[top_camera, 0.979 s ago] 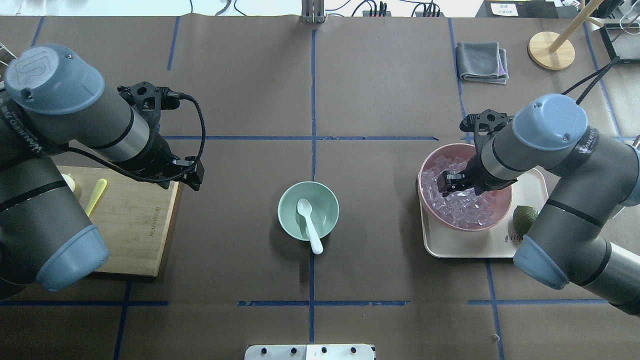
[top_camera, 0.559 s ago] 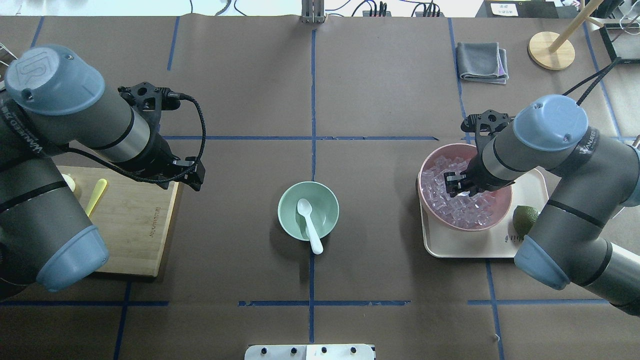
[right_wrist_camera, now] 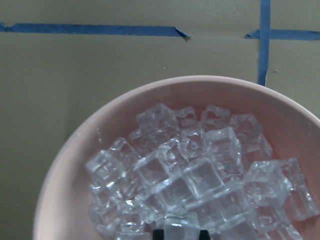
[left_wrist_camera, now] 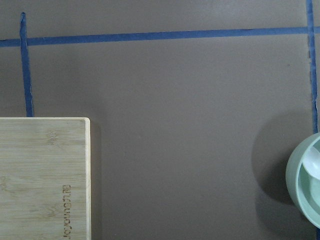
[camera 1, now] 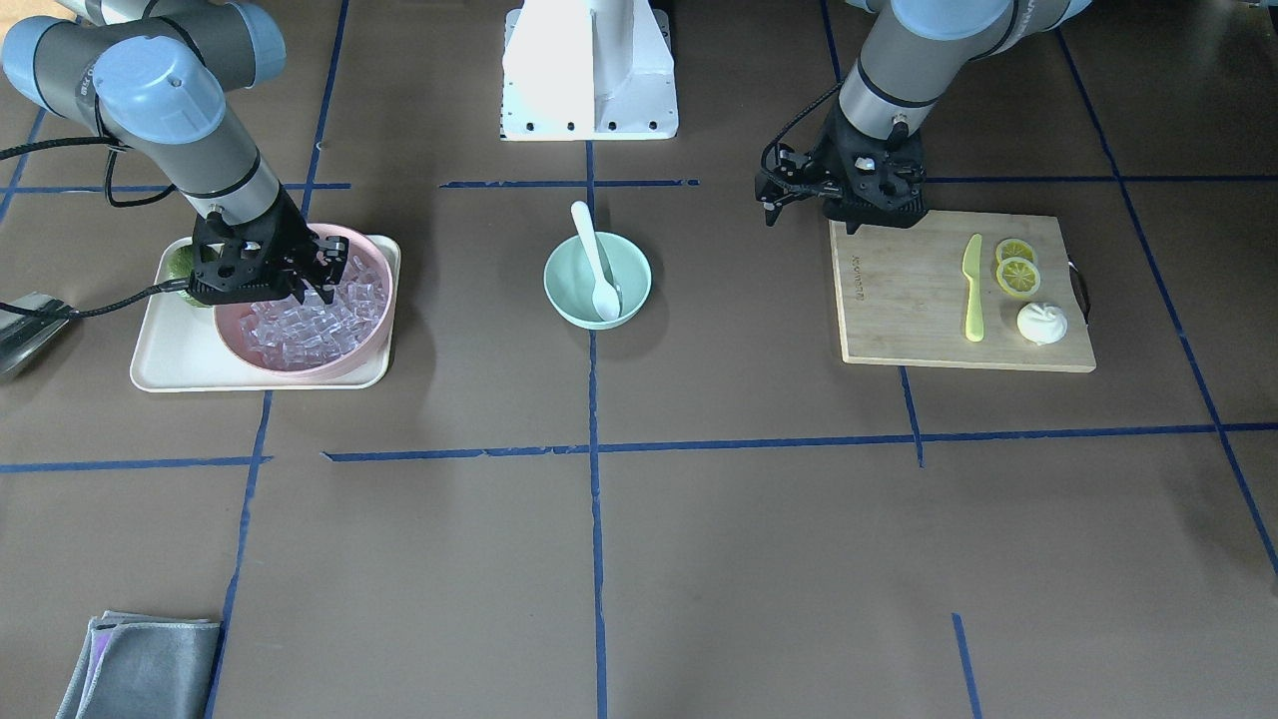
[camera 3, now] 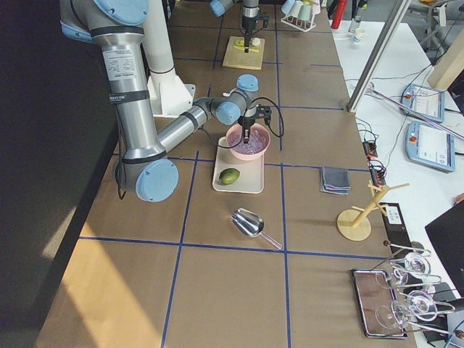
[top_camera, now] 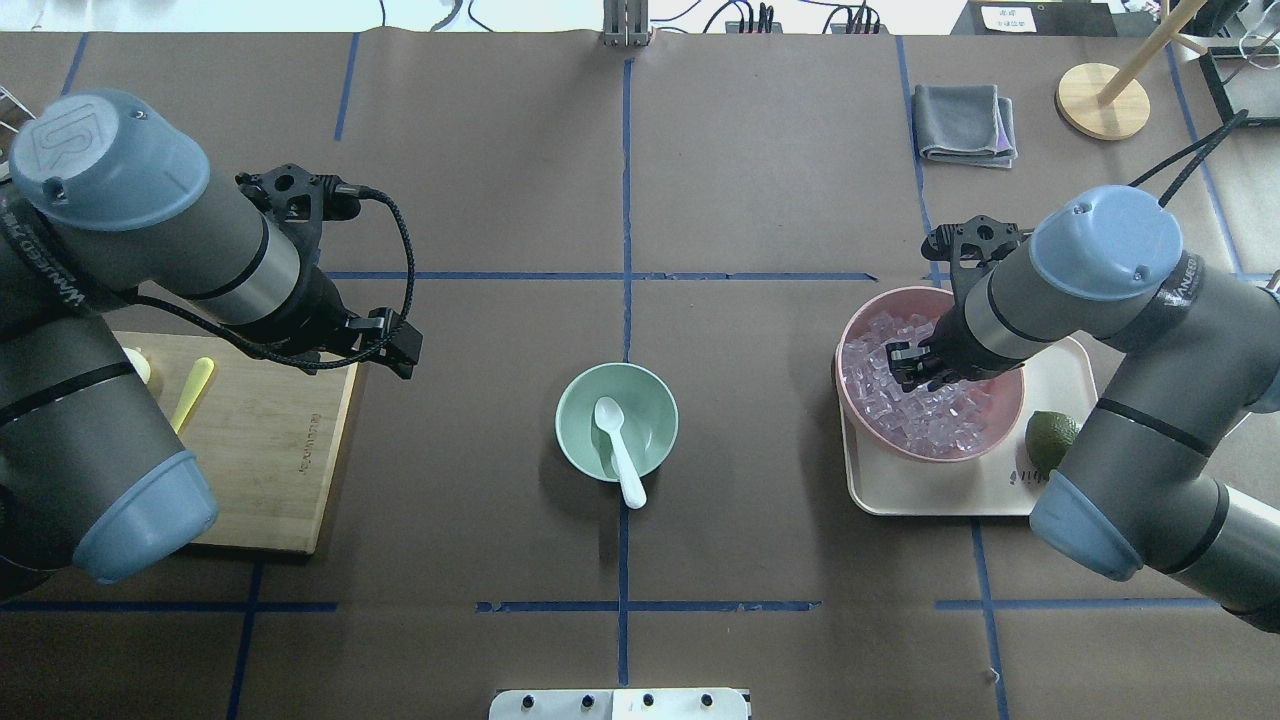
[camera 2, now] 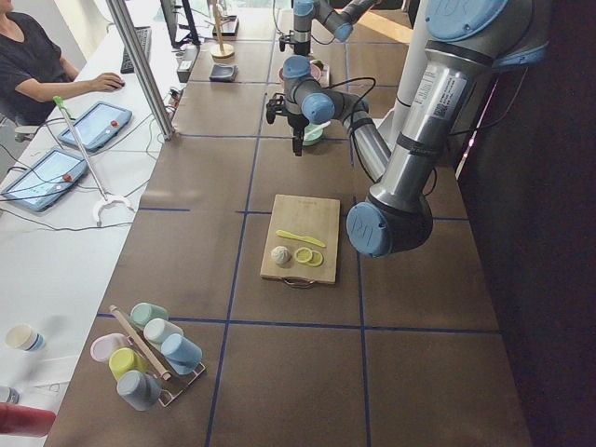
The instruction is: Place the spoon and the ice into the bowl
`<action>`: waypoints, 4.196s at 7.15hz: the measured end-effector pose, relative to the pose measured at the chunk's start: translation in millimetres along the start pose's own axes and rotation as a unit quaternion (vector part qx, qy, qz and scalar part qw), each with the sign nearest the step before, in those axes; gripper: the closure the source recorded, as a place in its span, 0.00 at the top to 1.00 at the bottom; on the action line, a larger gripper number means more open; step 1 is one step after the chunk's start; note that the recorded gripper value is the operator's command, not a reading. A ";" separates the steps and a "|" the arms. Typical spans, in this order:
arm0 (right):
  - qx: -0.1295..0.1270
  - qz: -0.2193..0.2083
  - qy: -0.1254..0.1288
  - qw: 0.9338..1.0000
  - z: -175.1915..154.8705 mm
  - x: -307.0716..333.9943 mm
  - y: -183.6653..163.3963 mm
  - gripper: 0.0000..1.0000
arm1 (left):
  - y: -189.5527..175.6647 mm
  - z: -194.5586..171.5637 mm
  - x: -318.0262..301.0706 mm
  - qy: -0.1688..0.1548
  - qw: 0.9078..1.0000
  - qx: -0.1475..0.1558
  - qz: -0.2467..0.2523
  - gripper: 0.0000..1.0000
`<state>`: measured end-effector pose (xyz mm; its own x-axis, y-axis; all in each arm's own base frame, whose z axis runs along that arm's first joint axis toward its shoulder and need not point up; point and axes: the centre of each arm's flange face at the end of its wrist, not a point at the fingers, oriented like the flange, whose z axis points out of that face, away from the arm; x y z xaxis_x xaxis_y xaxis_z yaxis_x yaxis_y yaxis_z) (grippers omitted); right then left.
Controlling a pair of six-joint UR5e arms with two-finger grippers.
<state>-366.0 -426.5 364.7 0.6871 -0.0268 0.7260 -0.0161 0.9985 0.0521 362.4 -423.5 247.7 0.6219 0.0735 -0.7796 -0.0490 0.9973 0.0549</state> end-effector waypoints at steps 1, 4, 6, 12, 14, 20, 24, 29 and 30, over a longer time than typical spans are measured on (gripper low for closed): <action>0.008 0.011 -0.020 1.000 -15.2 -21.9 -0.1 0.00 | 0.1 -0.1 -0.2 0.000 1.000 0.000 0.000 1.00; 0.006 0.054 -0.081 0.995 -28.8 -141.7 33.6 0.00 | -0.6 -3.1 -1.6 0.001 1.000 0.003 -0.001 1.00; 0.007 0.083 -0.089 0.993 -7.6 -218.5 43.0 0.00 | 0.2 -2.7 -4.4 0.000 1.000 0.002 -0.002 1.00; 0.026 0.108 -0.106 0.988 49.8 -277.9 37.6 0.98 | 2.0 -0.5 -5.7 -0.002 1.000 0.000 -0.003 1.00; 0.026 0.110 -0.105 0.988 50.1 -283.0 36.2 0.99 | 2.2 -0.3 -5.6 -0.002 1.000 0.000 -0.003 1.00; 0.006 0.117 -0.106 0.987 -58.0 -67.9 -24.1 0.99 | -17.4 -3.9 -97.5 -0.048 0.997 0.003 0.058 1.00; 0.004 0.000 -0.038 0.999 -91.7 196.0 -40.9 0.99 | -43.8 -45.9 -296.9 -0.068 0.989 -0.023 0.126 1.00; -0.060 -0.092 0.026 0.994 -109.7 402.5 -37.2 0.99 | -72.4 -85.2 -518.5 -0.037 0.993 -0.032 0.108 1.00; -0.066 -0.103 0.028 0.992 -107.0 427.7 -33.9 0.99 | -76.3 -89.1 -518.7 -0.030 0.995 -0.039 0.089 1.00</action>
<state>6.2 -466.7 600.1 0.7051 -0.2316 0.6702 0.2207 0.9699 0.1029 -26.1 -538.1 592.3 0.6438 0.2513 -0.7227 -0.2211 0.9653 0.1387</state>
